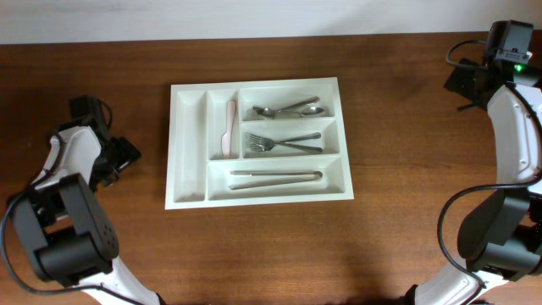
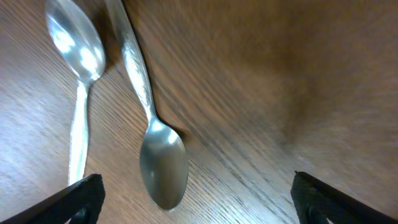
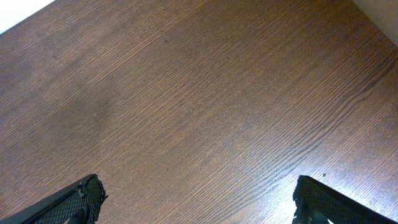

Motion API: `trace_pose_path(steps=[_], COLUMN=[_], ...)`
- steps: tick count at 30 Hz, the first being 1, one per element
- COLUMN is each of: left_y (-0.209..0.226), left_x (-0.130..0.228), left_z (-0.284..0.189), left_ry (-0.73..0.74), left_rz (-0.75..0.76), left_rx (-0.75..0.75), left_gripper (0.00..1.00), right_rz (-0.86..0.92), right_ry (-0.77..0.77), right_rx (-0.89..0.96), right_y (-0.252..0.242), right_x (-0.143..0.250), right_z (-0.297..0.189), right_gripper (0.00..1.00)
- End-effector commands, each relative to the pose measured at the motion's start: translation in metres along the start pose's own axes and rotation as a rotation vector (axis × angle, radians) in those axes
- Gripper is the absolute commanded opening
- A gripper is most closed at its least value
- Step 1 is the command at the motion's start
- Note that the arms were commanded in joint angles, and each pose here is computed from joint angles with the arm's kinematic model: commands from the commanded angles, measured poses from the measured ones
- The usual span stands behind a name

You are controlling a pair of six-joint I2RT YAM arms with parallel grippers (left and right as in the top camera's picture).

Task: Pack container
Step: 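Move the left gripper down to the silver spoon left of the tray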

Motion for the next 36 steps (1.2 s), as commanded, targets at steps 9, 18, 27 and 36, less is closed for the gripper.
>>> trace_pose_path(steps=[9, 18, 27, 36], left_y=[0.000, 0.001, 0.011, 0.023], left_x=[0.013, 0.014, 0.007, 0.000], left_z=[0.026, 0.027, 0.030, 0.033], left_ry=[0.086, 0.089, 0.051, 0.041], left_rz=[0.000, 0.002, -0.012, -0.059], left_rx=[-0.028, -0.038, -0.100, -0.081], left_gripper=[0.76, 0.53, 0.53, 0.52], right_rz=[0.005, 0.005, 0.005, 0.005], right_ry=[-0.010, -0.010, -0.010, -0.010], right_rx=[-0.001, -0.001, -0.001, -0.001], right_y=[-0.001, -0.001, -0.001, -0.001], right_x=[-0.003, -0.003, -0.003, -0.003], right_z=[-0.002, -0.002, -0.002, -0.002], right_gripper=[0.99, 0.99, 0.99, 0.99])
Point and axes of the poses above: each gripper's point midway between its finger pads, its own z axis out along the fingers, its own y axis along the line the jaws close on, x = y × z, the point moved 6 cm from there along -z, back along the fingers, and after that the axes turned 6 degrees about z, right-handed, at the moved point
